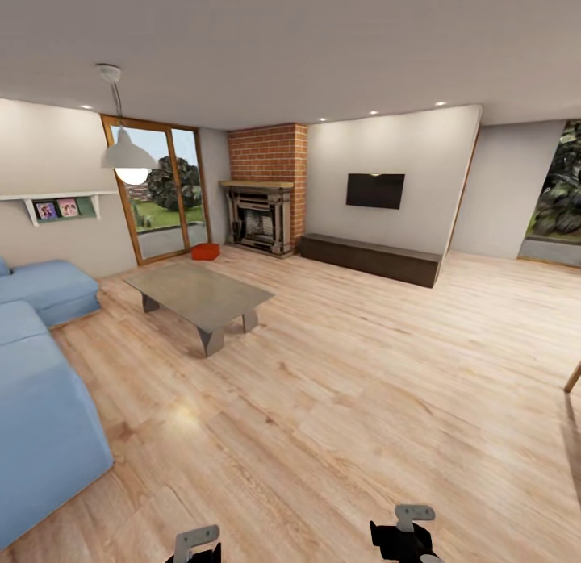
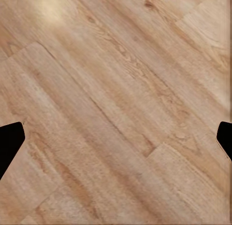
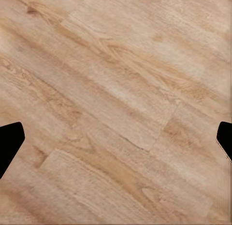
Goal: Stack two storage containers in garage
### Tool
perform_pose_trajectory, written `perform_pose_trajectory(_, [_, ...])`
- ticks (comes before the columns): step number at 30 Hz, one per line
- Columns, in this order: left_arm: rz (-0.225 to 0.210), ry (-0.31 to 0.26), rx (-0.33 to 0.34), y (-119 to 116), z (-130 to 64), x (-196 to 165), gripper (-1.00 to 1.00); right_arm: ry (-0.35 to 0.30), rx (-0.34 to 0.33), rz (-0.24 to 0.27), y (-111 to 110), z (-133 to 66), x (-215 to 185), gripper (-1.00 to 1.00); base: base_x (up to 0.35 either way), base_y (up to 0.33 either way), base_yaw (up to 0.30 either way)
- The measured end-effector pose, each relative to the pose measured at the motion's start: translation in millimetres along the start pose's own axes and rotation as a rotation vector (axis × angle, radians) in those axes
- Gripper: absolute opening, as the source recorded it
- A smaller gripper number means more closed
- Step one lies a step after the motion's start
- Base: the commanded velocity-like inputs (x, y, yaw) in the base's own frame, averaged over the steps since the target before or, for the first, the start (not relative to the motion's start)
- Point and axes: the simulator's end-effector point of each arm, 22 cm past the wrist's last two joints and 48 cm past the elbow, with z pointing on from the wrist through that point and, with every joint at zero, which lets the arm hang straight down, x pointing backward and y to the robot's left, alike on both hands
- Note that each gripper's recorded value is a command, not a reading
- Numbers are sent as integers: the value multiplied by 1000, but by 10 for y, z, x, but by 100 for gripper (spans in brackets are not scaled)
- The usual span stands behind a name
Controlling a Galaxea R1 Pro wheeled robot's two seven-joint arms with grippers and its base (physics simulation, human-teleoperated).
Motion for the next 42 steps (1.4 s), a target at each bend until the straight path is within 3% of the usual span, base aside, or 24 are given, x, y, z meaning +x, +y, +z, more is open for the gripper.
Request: perform_pose_trajectory(42, [0,0,-1,2,0,1,100,6,0,0,7,-2,29,100,309,-195,0])
